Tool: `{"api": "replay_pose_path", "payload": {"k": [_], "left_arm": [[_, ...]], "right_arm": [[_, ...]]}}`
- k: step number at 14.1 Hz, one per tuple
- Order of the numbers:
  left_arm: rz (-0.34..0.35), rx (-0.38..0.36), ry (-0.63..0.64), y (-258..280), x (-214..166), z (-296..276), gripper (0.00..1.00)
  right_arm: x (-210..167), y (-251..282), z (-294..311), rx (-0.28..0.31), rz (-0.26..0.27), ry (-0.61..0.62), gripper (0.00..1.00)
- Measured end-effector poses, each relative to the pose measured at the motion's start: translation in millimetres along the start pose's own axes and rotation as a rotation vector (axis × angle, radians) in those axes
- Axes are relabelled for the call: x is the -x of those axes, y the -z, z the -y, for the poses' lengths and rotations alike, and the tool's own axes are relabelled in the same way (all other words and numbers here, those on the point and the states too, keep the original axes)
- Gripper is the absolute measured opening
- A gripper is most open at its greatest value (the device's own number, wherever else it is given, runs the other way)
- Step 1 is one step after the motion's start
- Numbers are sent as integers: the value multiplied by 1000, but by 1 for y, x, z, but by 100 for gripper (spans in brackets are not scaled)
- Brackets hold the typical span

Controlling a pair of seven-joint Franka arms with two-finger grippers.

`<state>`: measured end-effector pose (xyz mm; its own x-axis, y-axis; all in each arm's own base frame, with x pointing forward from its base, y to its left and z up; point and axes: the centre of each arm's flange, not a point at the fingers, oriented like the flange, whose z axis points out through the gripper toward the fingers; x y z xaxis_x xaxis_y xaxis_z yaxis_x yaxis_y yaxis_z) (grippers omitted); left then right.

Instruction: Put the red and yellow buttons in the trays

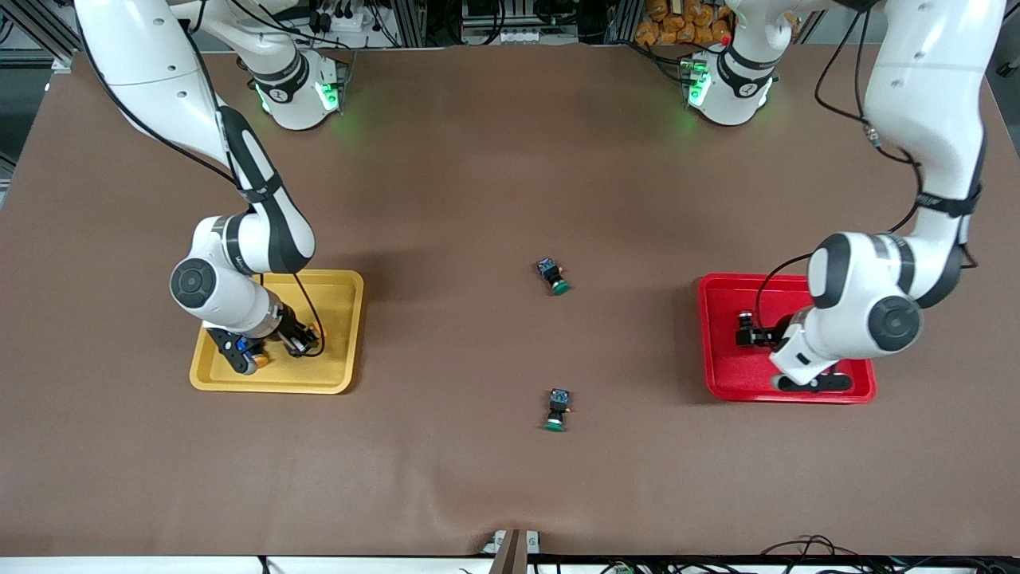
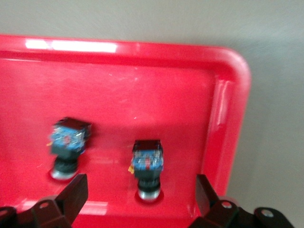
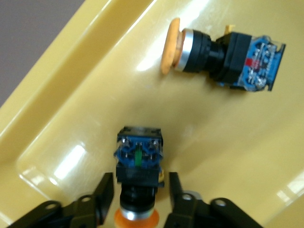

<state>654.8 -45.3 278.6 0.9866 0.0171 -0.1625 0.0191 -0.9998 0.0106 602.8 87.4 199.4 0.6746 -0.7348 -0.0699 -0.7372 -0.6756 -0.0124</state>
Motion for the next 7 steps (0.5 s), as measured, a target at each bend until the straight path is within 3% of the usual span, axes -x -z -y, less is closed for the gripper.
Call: {"api": "replay_pose_path", "payload": {"k": [4, 7], "left_arm": [[39, -25, 3, 116, 25, 1, 100], [23, -35, 9, 195, 52, 3, 100]], "right_arm": [[7, 70, 4, 5, 39, 77, 100], [11, 148, -8, -21, 50, 246, 100]]}}
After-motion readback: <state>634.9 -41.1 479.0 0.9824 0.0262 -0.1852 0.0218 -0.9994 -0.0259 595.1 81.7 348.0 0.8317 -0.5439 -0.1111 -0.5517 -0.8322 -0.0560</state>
